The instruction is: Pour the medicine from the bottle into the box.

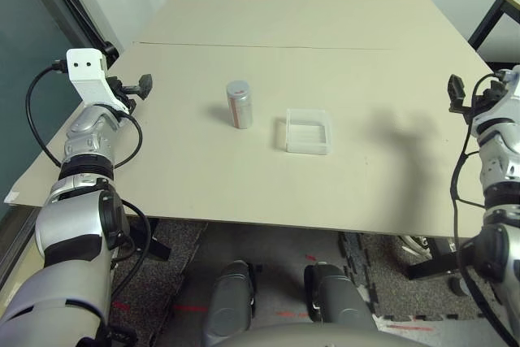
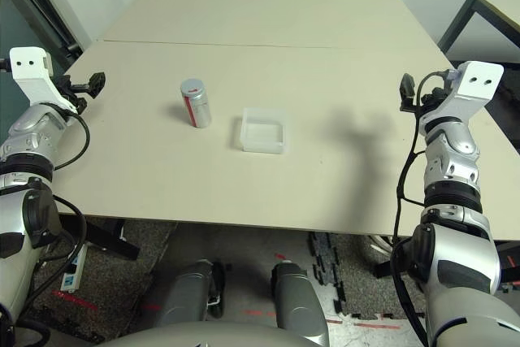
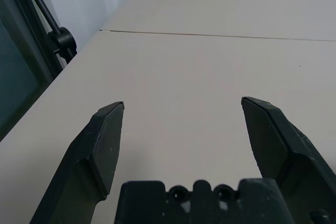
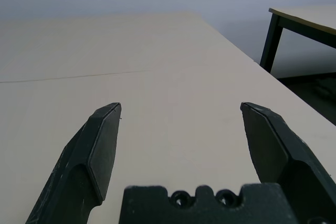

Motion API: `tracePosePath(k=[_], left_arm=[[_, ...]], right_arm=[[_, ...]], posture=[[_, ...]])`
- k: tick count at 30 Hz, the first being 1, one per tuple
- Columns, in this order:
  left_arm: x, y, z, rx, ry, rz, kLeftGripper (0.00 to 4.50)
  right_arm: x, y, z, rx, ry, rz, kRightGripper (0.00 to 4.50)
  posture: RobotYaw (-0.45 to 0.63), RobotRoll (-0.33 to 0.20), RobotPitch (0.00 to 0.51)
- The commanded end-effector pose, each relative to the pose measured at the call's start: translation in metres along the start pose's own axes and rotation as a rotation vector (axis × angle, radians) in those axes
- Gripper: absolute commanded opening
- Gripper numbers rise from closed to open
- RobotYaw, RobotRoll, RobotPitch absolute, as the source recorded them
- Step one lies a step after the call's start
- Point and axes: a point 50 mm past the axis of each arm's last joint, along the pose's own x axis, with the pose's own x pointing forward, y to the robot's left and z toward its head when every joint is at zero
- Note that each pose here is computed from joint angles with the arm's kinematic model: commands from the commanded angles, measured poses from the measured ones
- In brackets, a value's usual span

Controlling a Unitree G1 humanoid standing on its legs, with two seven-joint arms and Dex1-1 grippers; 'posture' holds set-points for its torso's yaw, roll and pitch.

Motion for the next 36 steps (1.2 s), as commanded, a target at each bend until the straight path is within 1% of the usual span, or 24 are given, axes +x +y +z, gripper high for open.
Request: tracePosePath(k=[1, 4, 7, 10, 15, 17, 19, 20, 23, 27, 29, 33, 36], left_arm=[[-0.002, 0.001, -0.009, -0.004, 0.027, 0.004, 4.49], [-0.004, 0.000, -0.017, -0.019, 0.048, 0.012, 4.49], [-0.003, 0.002, -0.011, -0.023, 0.035, 0.001, 4.49], [-0.003, 0.004, 0.001, -0.022, 0.014, -0.046, 4.49], [-0.006, 0.005, 0.024, 0.037, -0.006, -0.171, 4.49], [-0.008, 0.003, 0.036, 0.071, -0.032, -0.236, 4.49], [-0.013, -0.009, 0.040, 0.100, -0.027, -0.347, 4.49], [-0.015, -0.013, 0.041, 0.104, -0.021, -0.380, 4.49], [-0.026, -0.034, 0.043, 0.109, 0.002, -0.501, 4.49], [-0.036, -0.050, 0.045, 0.111, 0.026, -0.574, 4.49], [-0.041, -0.065, 0.043, 0.119, 0.041, -0.634, 4.49], [-0.046, -0.082, 0.035, 0.098, 0.060, -0.681, 4.49], [-0.047, -0.091, 0.028, 0.070, 0.070, -0.696, 4.49]], right_arm=[[-0.002, -0.002, 0.003, 0.015, -0.022, -0.014, 4.50], [-0.003, -0.003, 0.002, 0.004, -0.016, -0.004, 4.50], [-0.003, -0.003, 0.007, -0.014, -0.019, 0.032, 4.50], [-0.002, -0.003, 0.021, -0.032, -0.027, 0.115, 4.50], [-0.003, -0.002, 0.044, -0.063, -0.005, 0.292, 4.50], [-0.004, 0.004, 0.052, -0.090, 0.025, 0.426, 4.50], [-0.006, 0.014, 0.059, -0.112, 0.052, 0.558, 4.50], [-0.007, 0.018, 0.061, -0.116, 0.060, 0.594, 4.50], [-0.009, 0.040, 0.067, -0.118, 0.085, 0.746, 4.50], [-0.016, 0.061, 0.068, -0.120, 0.117, 0.876, 4.50], [-0.024, 0.078, 0.064, -0.120, 0.154, 0.978, 4.50], [-0.034, 0.093, 0.059, -0.109, 0.206, 1.048, 4.50], [-0.038, 0.099, 0.057, -0.100, 0.230, 1.070, 4.50]], posture=[[0.00, 0.000, 0.100], [-0.01, 0.000, 0.113], [-0.01, 0.000, 0.118], [-0.01, 0.000, 0.123], [0.02, 0.000, 0.124], [0.04, 0.000, 0.125], [0.05, 0.000, 0.125], [0.05, 0.000, 0.127], [0.06, 0.000, 0.130], [0.06, 0.000, 0.129], [0.06, 0.000, 0.127], [0.06, 0.000, 0.122], [0.05, 0.000, 0.117]])
